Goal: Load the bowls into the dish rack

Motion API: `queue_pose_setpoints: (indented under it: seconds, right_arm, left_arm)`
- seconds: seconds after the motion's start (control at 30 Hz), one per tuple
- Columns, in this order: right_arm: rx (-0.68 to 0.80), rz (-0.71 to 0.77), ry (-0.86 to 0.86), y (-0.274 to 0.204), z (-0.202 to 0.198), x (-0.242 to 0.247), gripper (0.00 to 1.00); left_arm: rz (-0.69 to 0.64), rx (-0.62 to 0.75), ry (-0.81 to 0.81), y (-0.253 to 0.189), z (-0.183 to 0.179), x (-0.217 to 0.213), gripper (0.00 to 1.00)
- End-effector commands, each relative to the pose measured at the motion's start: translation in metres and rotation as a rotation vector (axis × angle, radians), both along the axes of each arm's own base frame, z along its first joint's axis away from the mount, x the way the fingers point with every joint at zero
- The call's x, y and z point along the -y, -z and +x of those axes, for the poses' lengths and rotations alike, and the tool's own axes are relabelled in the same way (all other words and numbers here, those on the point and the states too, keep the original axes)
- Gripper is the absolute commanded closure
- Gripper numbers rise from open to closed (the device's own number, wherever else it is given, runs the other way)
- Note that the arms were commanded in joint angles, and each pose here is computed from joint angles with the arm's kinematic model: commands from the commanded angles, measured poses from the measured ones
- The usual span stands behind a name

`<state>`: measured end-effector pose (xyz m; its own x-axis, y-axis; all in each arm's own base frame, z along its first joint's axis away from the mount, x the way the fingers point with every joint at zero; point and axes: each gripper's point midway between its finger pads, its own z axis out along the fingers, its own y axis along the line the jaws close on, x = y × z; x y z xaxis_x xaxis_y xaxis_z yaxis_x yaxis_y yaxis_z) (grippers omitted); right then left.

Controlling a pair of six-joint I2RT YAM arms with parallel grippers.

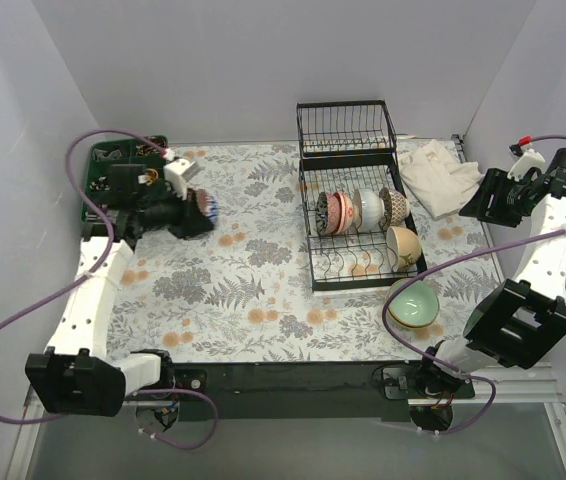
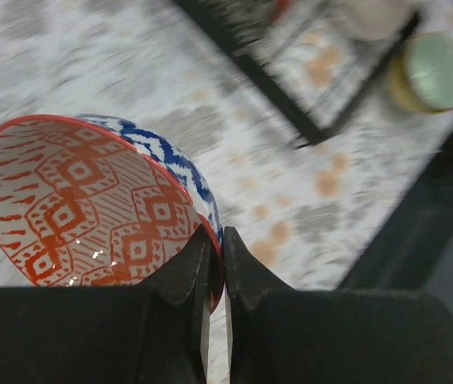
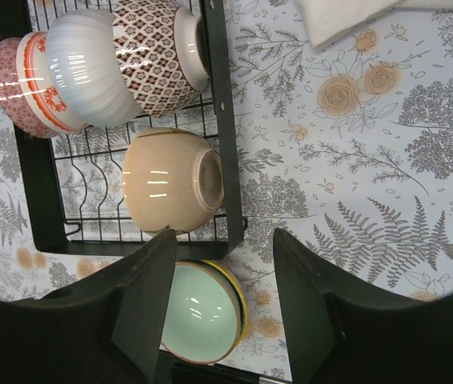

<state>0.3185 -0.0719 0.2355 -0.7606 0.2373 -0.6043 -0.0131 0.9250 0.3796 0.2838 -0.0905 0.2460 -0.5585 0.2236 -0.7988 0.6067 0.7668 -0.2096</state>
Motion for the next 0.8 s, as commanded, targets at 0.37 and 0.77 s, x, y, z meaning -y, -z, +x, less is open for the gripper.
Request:
queue_pose_setpoints:
  seconds: [0.37, 0.77]
  right_arm:
    - [0.016, -0.182, 0.049, -0.011, -0.006, 0.026, 0.4]
    - [-0.031, -0.247, 0.069, 0.007, -0.032, 0.027, 0.4]
  left_arm:
    - [-0.797, -0.167, 0.557, -0.072, -0.019, 0.275, 1.0]
    - [-1.01, -0.311, 0.469, -0.034, -0.015, 0.375, 1.0]
